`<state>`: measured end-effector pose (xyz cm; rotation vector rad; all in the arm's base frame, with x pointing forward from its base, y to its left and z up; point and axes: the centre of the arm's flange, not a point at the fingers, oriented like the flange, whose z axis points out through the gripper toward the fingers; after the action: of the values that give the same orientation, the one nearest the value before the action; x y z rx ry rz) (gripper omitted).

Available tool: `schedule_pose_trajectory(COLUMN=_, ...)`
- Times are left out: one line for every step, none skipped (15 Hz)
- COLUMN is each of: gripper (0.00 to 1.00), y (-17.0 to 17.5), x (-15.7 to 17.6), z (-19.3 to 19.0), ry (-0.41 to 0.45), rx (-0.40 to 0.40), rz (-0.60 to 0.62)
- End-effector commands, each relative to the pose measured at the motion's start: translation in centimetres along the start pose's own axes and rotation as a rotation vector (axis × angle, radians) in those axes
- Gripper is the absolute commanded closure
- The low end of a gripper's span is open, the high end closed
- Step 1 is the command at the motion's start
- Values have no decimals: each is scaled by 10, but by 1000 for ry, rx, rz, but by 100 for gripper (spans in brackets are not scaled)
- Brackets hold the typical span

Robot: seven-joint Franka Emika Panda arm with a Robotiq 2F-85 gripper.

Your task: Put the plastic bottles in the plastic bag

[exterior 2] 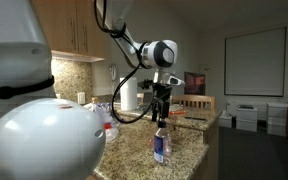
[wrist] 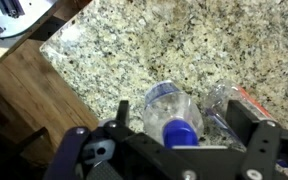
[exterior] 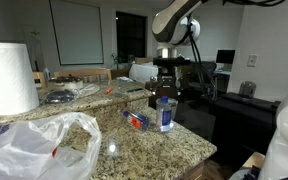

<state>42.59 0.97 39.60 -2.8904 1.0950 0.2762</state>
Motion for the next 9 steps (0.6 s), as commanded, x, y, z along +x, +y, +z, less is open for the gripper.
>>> schedule_pose_trajectory(gripper=32, y=20, x=-16, z=1, ry=82, rx=28, rz=105)
schedule_pose_trajectory(gripper=40, y=21, x=-15, z=-1, ry=108, rx=30, rz=124)
schedule_pose_trajectory(gripper=47, y=19, x=-12, z=-3, ry=150, rx=36, rz=138)
schedule_pose_trajectory(gripper=53, y=16, x=-10, z=-6, ry=178, rx=38, rz=148)
schedule_pose_trajectory(gripper=61, y=11, x=-5, z=-9, ry=208, rx=27, rz=151)
schedule_pose_trajectory(gripper=66, y=9, x=-3, z=-11, ry=228, rx=23, rz=155)
schedule_pose_trajectory(gripper=73, y=6, x=1, z=-10, ry=235, rx=28, rz=146)
schedule_pose_trajectory(gripper=80, y=5, x=2, z=-11, ry=241, rx=31, rz=141)
schedule_pose_trajectory(gripper=85, y=3, x=3, z=-8, ry=239, rx=46, rz=129)
